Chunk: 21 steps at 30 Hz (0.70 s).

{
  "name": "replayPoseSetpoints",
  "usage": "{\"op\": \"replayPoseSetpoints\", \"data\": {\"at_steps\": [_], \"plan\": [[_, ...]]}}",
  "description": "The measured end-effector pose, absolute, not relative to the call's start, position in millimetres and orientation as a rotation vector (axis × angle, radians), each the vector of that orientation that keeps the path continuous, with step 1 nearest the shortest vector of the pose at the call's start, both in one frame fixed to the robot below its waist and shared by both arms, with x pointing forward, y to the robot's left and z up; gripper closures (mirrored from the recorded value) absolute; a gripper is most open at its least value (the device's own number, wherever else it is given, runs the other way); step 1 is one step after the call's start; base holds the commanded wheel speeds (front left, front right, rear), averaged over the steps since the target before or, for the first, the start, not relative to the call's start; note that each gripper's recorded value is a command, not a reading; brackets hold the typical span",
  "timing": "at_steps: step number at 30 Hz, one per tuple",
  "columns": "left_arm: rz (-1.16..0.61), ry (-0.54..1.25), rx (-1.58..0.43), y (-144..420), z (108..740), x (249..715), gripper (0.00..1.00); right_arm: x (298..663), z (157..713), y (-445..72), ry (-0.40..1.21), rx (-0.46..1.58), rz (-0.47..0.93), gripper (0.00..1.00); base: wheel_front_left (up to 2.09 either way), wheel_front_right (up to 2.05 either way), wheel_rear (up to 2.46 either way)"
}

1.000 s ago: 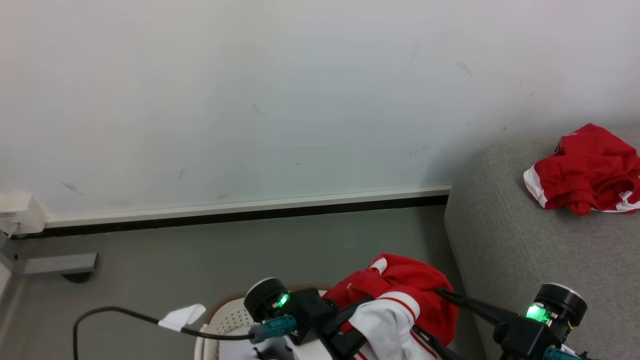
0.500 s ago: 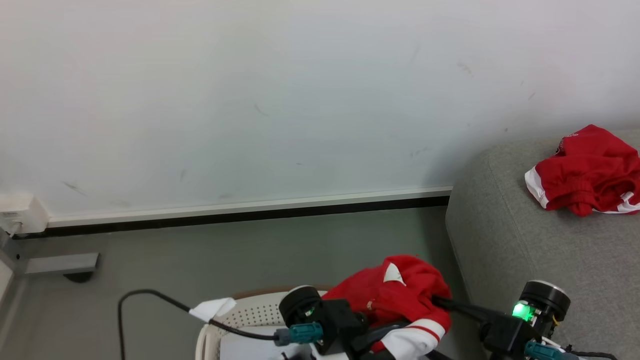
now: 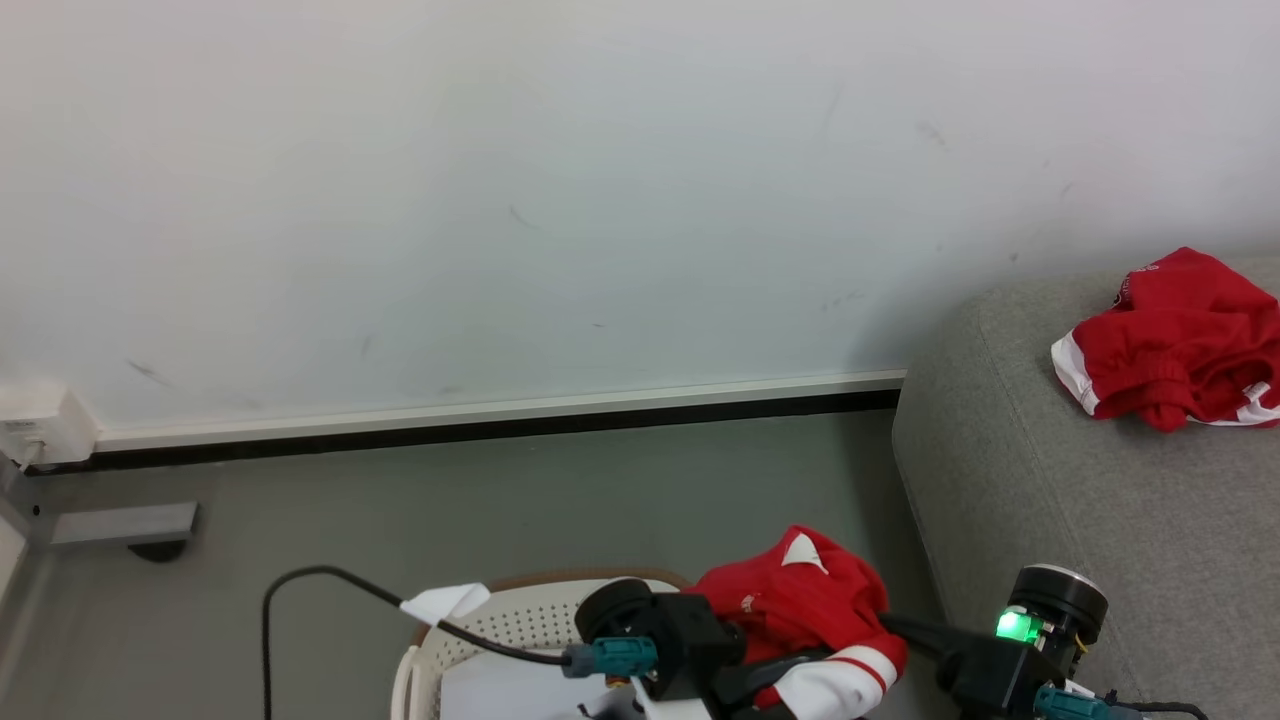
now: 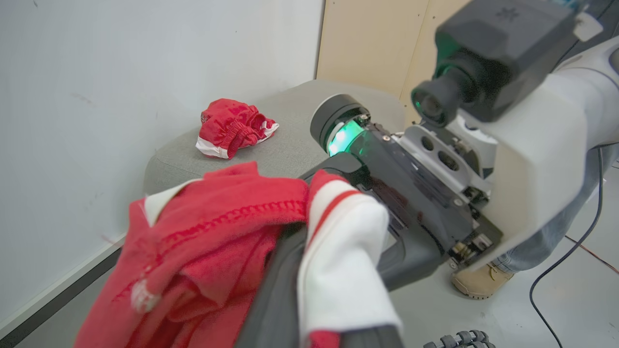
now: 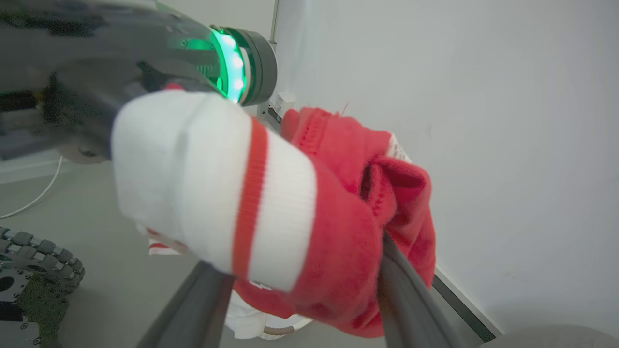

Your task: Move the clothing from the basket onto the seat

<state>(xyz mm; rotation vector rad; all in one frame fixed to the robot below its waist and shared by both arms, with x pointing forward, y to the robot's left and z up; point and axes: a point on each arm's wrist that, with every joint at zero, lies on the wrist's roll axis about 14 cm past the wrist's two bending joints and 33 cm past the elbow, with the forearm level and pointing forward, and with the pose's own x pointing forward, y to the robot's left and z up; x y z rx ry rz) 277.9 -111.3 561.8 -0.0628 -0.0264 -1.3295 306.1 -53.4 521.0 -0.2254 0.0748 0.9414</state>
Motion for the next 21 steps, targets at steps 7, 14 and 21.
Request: {"op": "replayPoseSetpoints", "data": {"at_steps": [7,14,21], "plan": [[-1.328,-0.031,-0.087,-112.4,565.0,279.8,1.00,312.6,523.6,-56.7,0.067,-0.190,0.921,1.00,0.00,0.00,0.00],[-1.292,-0.055,-0.085,-106.7,567.4,288.8,0.00,315.6,520.7,-67.3,0.083,-0.155,0.882,1.00,0.00,0.00,0.00],[-1.269,-0.080,-0.053,-105.6,564.8,295.4,0.00,320.1,519.0,-86.1,0.088,-0.130,0.813,1.00,0.00,0.00,0.00]]}}
